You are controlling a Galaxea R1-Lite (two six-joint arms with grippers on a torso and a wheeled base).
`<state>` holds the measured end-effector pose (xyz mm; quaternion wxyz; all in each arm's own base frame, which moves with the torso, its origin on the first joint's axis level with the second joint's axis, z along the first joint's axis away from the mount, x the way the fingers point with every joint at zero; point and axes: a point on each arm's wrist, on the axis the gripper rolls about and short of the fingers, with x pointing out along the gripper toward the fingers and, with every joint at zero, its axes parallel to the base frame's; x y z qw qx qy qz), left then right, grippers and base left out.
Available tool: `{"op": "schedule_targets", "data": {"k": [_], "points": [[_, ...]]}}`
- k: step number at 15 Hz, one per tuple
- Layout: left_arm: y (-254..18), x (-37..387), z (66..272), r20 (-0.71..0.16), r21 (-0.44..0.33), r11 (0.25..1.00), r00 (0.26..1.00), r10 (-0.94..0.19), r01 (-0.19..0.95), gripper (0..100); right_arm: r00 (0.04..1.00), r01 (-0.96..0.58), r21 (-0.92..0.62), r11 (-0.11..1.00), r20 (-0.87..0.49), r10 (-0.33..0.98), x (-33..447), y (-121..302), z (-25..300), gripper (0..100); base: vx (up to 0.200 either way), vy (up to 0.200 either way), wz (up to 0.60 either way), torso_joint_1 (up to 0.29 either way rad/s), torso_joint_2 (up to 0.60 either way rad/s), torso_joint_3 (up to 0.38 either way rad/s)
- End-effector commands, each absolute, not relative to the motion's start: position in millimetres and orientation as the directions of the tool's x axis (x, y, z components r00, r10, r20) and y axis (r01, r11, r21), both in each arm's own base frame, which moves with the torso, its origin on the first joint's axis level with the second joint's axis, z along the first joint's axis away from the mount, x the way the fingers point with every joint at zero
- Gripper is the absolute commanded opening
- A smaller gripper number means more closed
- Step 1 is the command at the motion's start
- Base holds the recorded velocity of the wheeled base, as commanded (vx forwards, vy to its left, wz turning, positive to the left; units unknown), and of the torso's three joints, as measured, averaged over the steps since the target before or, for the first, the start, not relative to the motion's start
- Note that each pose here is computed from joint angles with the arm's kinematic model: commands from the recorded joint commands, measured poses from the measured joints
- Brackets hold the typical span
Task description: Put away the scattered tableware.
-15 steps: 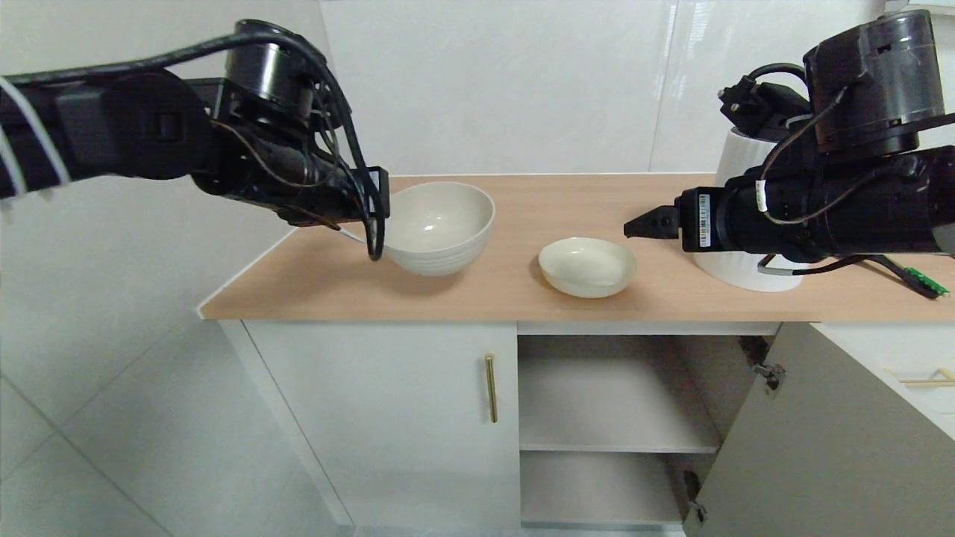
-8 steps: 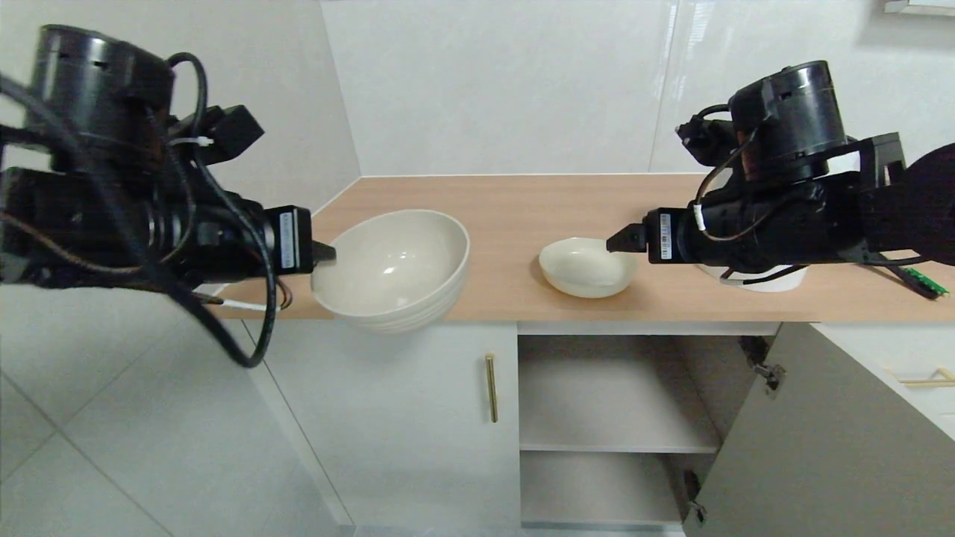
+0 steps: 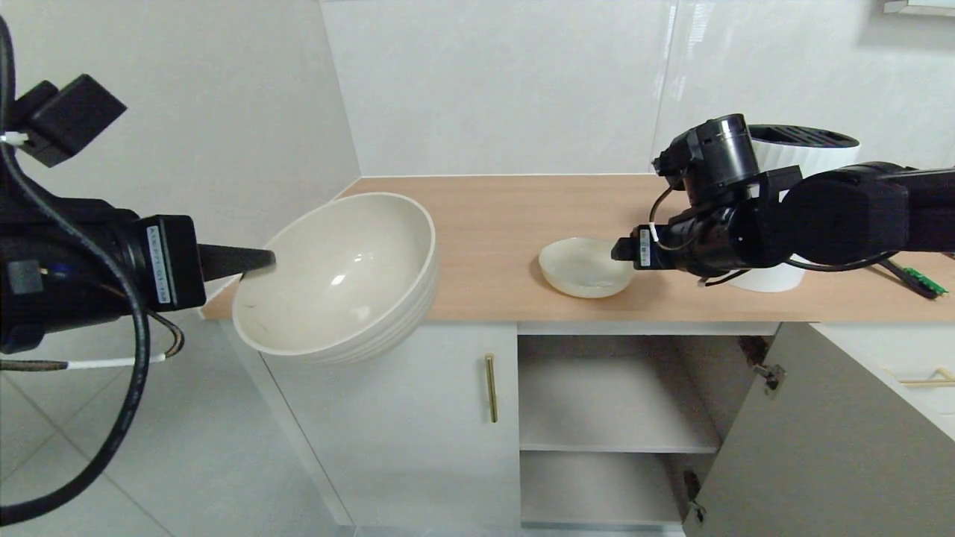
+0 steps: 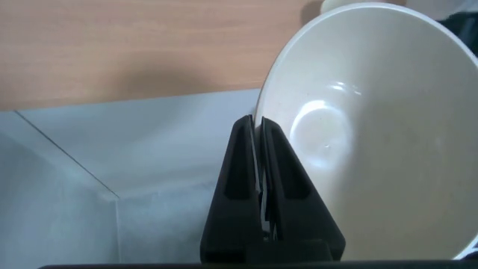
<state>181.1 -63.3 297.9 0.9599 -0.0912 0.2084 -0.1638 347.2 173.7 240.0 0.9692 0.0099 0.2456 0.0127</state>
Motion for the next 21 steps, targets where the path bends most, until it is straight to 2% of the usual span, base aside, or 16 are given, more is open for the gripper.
{"op": "schedule_targets", "data": {"k": [1, 9, 10, 17, 21], "points": [[-61, 173, 303, -0.345, -0.245, 0.927, 0.868, -0.357, 0.284, 0, 0.865, -0.012, 0.007, 1.000, -0.501, 0.014, 359, 178, 225, 100, 0.000, 0.000, 0.00, 0.000, 0.00, 0.000], [-62, 167, 305, -0.333, -0.246, 0.921, 0.865, -0.374, 0.304, 0, 0.861, -0.003, 0.009, 1.000, -0.509, 0.007, 367, 182, 217, 100, 0.000, 0.000, 0.00, 0.000, 0.00, 0.000], [-62, 167, 305, -0.332, -0.246, 0.920, 0.866, -0.375, 0.304, 0, 0.861, -0.002, 0.010, 1.000, -0.509, 0.007, 367, 182, 217, 0, 0.000, 0.000, 0.00, 0.000, 0.00, 0.000], [-62, 161, 308, -0.318, -0.246, 0.916, 0.866, -0.386, 0.317, 0, 0.851, 0.009, 0.025, 1.000, -0.524, 0.005, 371, 184, 209, 0, 0.000, 0.000, 0.00, 0.000, 0.00, 0.000], [-64, 161, 305, -0.328, -0.246, 0.912, 0.858, -0.396, 0.327, 0, 0.873, 0.011, 0.061, 0.998, -0.487, 0.020, 357, 177, 232, 0, 0.000, 0.000, 0.00, 0.000, 0.00, 0.000]]}}
